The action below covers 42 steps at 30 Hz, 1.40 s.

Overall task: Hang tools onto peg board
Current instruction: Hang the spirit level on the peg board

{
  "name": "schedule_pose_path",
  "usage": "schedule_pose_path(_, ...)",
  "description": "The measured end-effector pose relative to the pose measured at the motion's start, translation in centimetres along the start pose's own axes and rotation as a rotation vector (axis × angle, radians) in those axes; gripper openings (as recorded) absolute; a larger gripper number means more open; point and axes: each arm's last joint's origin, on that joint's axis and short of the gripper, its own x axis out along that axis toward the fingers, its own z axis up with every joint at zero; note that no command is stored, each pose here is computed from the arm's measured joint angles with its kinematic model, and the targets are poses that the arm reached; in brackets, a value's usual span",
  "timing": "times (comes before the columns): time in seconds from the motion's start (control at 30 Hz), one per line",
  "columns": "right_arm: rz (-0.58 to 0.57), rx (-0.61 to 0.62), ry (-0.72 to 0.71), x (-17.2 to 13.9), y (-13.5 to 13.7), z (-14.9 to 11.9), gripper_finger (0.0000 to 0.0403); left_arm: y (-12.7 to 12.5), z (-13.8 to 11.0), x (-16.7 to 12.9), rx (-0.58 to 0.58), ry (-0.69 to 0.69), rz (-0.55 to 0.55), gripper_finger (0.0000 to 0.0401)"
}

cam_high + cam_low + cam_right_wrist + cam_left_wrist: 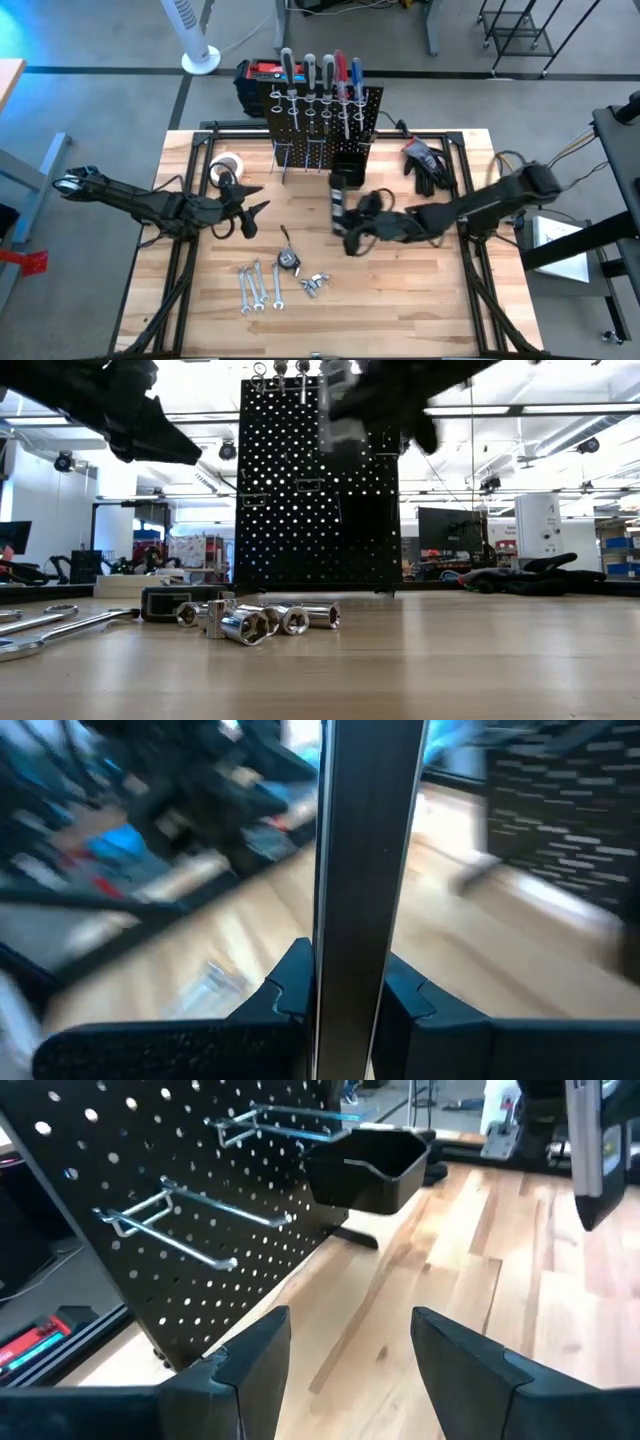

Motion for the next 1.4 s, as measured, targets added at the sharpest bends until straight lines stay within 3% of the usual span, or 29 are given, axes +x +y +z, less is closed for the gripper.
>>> schedule_pose_path(0.1,0.056,-0.039,-0.056,-2.2,-0.4,-0.1,0.0038,0.0,0.0,0.0,-0.017,-0.022,-0.011,0.0198)
schedule_pose_path(0.17,0.173,-0.057,-0.143,-2.7,-0.9,-0.1,0.0038,-0.3,-0.1,0.3,-0.027,-0.063,-0.058,0.0198)
schedule_pose_path(0.3,0.404,-0.081,-0.338,-1.8,-2.8,-0.5,0.0038,-1.4,-0.9,0.9,-0.085,-0.251,-0.299,0.0198)
schedule_pose_path(0.4,0.430,-0.072,-0.378,-0.5,-4.0,-1.0,0.0038,-1.6,-1.8,0.9,-0.155,-0.418,-0.441,0.0198)
schedule_pose_path(0.5,0.430,-0.088,-0.340,1.1,-4.1,-1.6,0.0038,-1.7,-2.6,1.1,-0.206,-0.513,-0.476,0.0198)
schedule_pose_path(0.7,0.560,-0.164,-0.328,3.0,-1.4,-0.2,0.0038,-3.1,-3.2,2.8,-0.200,-0.489,-0.474,0.0201)
schedule_pose_path(1.03,0.553,-0.214,-0.295,4.1,0.2,1.2,0.0038,-7.4,-2.4,6.9,-0.142,-0.389,-0.550,0.0223)
schedule_pose_path(1.4,0.500,-0.204,-0.266,3.5,-0.1,1.6,0.0038,-8.9,-2.6,8.7,-0.125,-0.351,-0.549,0.0223)
